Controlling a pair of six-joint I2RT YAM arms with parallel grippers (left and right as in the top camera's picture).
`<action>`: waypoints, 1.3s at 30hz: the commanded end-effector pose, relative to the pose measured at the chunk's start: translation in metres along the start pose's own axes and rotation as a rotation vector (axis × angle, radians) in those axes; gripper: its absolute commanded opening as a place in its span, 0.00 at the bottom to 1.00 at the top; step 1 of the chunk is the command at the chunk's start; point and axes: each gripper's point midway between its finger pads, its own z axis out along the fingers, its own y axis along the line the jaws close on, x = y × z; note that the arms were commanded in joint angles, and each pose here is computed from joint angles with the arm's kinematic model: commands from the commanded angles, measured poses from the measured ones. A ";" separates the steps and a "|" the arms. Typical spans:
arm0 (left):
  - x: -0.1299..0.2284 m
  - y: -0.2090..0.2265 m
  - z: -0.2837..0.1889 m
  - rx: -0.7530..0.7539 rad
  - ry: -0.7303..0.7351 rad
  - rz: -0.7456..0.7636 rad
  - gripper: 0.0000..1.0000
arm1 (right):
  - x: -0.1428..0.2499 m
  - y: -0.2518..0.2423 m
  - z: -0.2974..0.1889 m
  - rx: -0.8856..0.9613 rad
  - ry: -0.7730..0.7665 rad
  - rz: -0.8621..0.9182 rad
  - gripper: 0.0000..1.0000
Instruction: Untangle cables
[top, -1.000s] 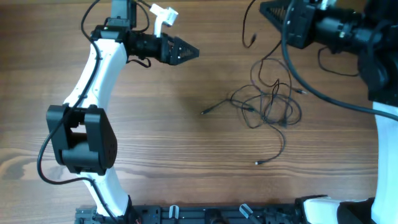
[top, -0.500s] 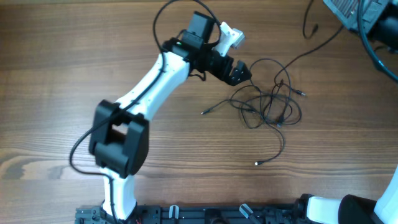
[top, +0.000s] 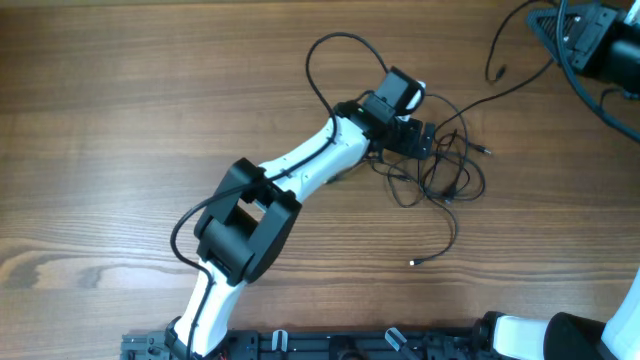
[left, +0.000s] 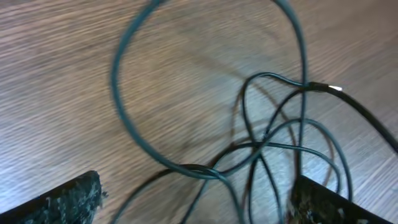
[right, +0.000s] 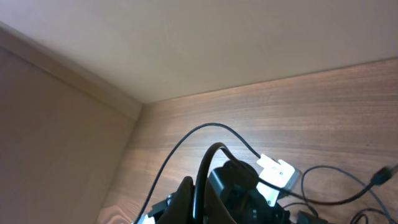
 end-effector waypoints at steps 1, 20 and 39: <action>0.000 -0.003 0.002 -0.025 -0.006 0.045 0.95 | -0.002 -0.005 -0.002 0.033 -0.010 -0.038 0.04; 0.007 -0.002 0.003 0.015 0.059 -1.052 0.64 | 0.003 -0.006 -0.002 0.037 0.006 -0.020 0.04; 0.033 0.065 0.033 -0.281 -0.044 -0.963 0.04 | -0.001 -0.001 -0.005 0.030 -0.012 -0.048 0.04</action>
